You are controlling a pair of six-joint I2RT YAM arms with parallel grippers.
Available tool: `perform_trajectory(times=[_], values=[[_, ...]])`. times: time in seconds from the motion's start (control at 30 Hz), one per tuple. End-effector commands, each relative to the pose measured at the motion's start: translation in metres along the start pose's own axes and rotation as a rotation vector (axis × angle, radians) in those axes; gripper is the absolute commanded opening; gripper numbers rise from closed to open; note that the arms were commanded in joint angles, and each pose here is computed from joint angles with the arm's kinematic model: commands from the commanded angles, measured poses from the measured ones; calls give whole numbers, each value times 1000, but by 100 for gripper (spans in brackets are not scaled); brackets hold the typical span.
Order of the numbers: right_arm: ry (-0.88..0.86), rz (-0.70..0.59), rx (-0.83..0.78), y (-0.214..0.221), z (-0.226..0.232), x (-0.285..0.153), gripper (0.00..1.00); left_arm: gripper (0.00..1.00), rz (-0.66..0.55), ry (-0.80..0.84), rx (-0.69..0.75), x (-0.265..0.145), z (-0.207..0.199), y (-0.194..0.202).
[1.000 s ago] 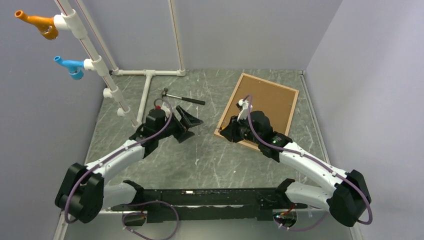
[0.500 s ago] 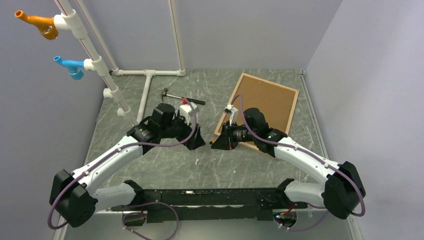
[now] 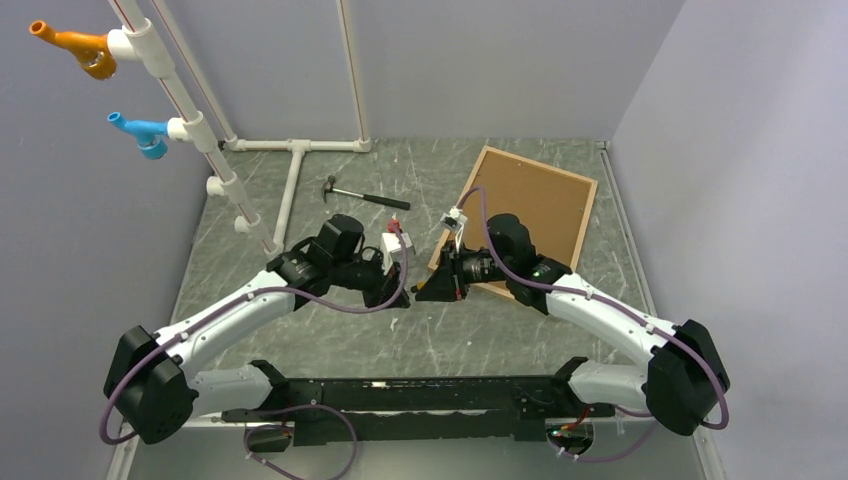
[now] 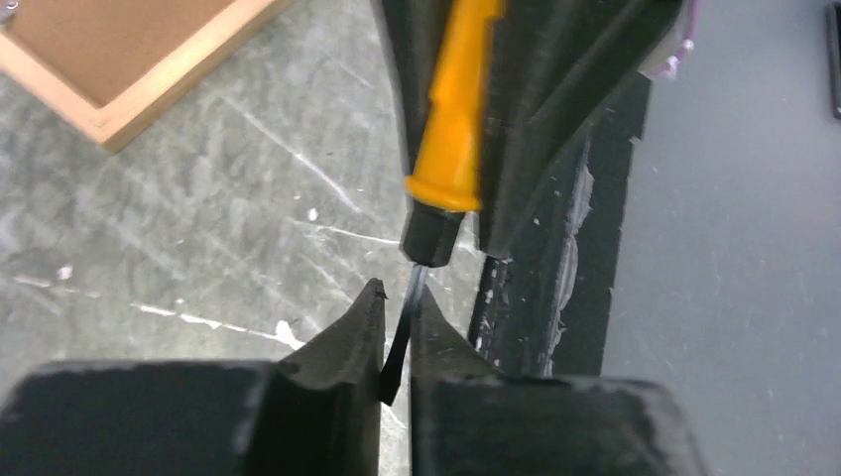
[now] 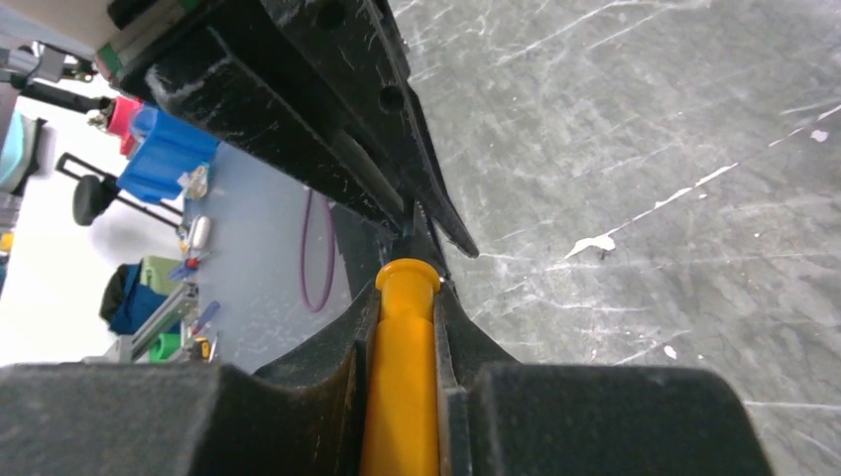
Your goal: Take the photo out of the frame
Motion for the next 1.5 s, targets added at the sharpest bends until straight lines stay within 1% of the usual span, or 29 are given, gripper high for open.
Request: perform_trajectory(times=[0.0,0.07,0.1,0.17,0.2,0.23,0.27,0.33,0.43,0.5,0.57,0.63,0.67,0.83,0.97,1.07,1.2,1.33,1.4,1.43,1.47], values=[[27,-59,-49,-15,2,4,0,0,-58,11,51,-1,-7,-21],[102,-85,-10,-14,-2,4,1,0,-88,-49,38,-3,-4,-20],[143,-100,26,-13,-5,4,14,0,-117,-93,18,-4,-1,-19],[233,-143,118,-12,-12,5,50,0,-188,-143,-33,-7,2,-14],[251,-157,171,-11,-13,6,64,0,-224,-162,-50,-7,2,-13],[268,-172,231,-11,-14,8,75,0,-253,-171,-66,-8,3,-12],[271,-184,288,-13,-14,10,81,0,-277,-176,-78,-9,3,-10],[305,-208,399,-15,-13,13,86,0,-322,-205,-124,-10,3,-10],[369,-257,471,-20,-6,15,86,0,-382,-260,-174,-13,3,-13],[428,-272,501,-22,-9,15,84,0,-397,-275,-173,-13,1,-14],[446,-277,527,-23,-12,17,78,0,-388,-297,-158,-13,0,-15],[438,-267,535,-29,-14,20,70,0,-368,-318,-151,-12,-2,-17],[433,-252,540,-31,-14,22,69,0,-350,-330,-146,-11,-2,-17],[385,-312,513,-43,-13,25,69,0,-341,-338,-134,-9,-7,-18],[363,-304,486,-51,-17,26,69,0,-351,-341,-128,-9,-9,-18],[327,-325,473,-55,-18,24,69,0,-343,-340,-120,-9,-10,-18],[314,-298,499,-56,-24,29,65,0,-330,-347,-109,-8,-10,-17],[297,-303,540,-53,-26,33,62,0,-324,-346,-96,-7,-10,-16],[265,-306,548,-51,-26,36,55,0,-323,-333,-88,-6,-10,-16],[257,-304,551,-50,-27,37,46,0,-321,-333,-87,-5,-10,-16],[250,-304,555,-48,-27,38,35,0,-317,-336,-89,-4,-10,-16]])
Point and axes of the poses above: each gripper's point midway between its finger pads, its own x axis out along the fingers, its own z axis along the line the jaws close on, y = z × x, the point moved 9 cm from there along -x, back along the fingers, and after that the axes turned 15 degrees about -x, right-handed, at the moved point
